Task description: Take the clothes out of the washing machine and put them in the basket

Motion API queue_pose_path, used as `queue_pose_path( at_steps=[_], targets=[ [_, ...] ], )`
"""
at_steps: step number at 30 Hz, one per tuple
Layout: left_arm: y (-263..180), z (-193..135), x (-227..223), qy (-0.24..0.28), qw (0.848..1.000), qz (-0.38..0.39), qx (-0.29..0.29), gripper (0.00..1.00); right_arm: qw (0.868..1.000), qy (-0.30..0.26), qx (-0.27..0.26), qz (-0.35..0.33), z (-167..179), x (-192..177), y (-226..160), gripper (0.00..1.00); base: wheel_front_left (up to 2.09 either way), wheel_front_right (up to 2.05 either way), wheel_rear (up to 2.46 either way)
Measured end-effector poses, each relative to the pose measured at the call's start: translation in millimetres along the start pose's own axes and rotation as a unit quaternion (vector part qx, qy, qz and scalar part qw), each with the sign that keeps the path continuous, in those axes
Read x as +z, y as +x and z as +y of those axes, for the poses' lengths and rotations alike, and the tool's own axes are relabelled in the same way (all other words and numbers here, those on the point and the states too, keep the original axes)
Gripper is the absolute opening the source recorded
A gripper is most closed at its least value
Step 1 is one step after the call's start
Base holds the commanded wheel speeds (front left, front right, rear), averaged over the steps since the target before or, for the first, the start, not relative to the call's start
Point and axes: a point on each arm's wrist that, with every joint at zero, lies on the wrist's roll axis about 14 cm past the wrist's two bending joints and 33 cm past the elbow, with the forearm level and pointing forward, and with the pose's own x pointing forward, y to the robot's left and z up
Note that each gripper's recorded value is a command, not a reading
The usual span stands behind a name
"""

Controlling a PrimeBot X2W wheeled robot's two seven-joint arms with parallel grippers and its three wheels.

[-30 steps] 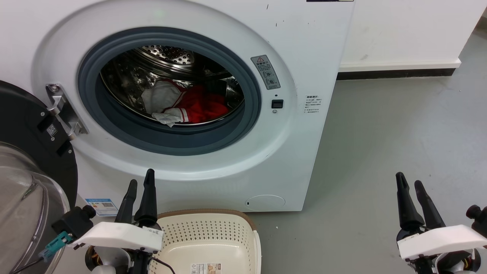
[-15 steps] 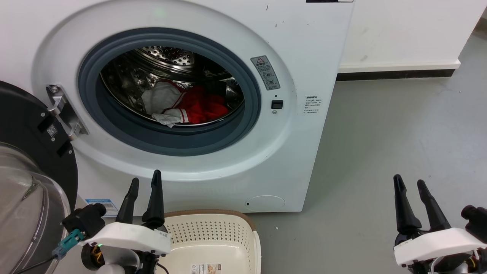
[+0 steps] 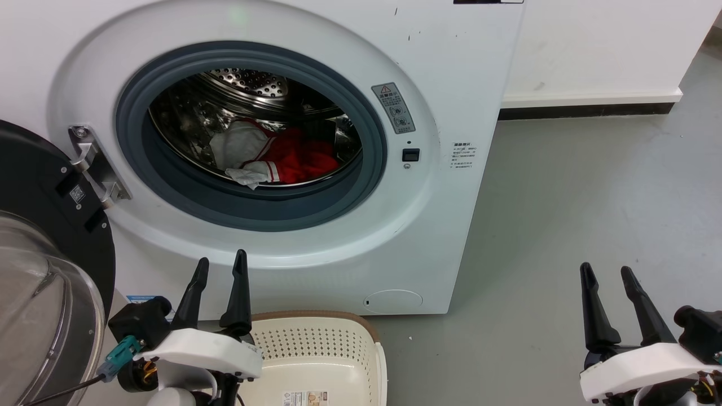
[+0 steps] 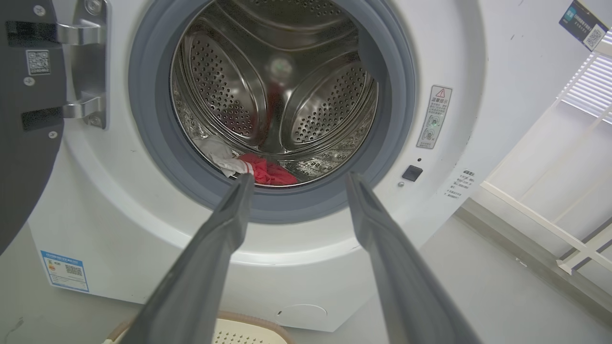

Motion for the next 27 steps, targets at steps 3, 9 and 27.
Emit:
queue_pose_path(
  at_steps=[3, 9, 27],
  targets=[
    [0.2, -1.9, -0.1, 0.015, 1.0, -0.001, -0.003, 1.0, 1.0, -0.013, 0.001, 0.001, 0.2, -0.8, -1.7, 1.0, 0.0, 0.0, 0.0],
    [-0.2, -3.7, -1.9, 0.044, 0.999, 0.0, -0.008, 1.0, 0.999, -0.041, 0.004, -0.001, 1.4, 1.0, -2.7, 1.0, 0.0, 0.0, 0.0],
    [-2.1, 1.3, -0.7, 0.118, 0.993, -0.008, -0.002, 1.0, 0.994, -0.11, 0.015, 0.007, 5.9, -4.4, -6.8, 1.0, 0.0, 0.0, 0.0]
  ],
)
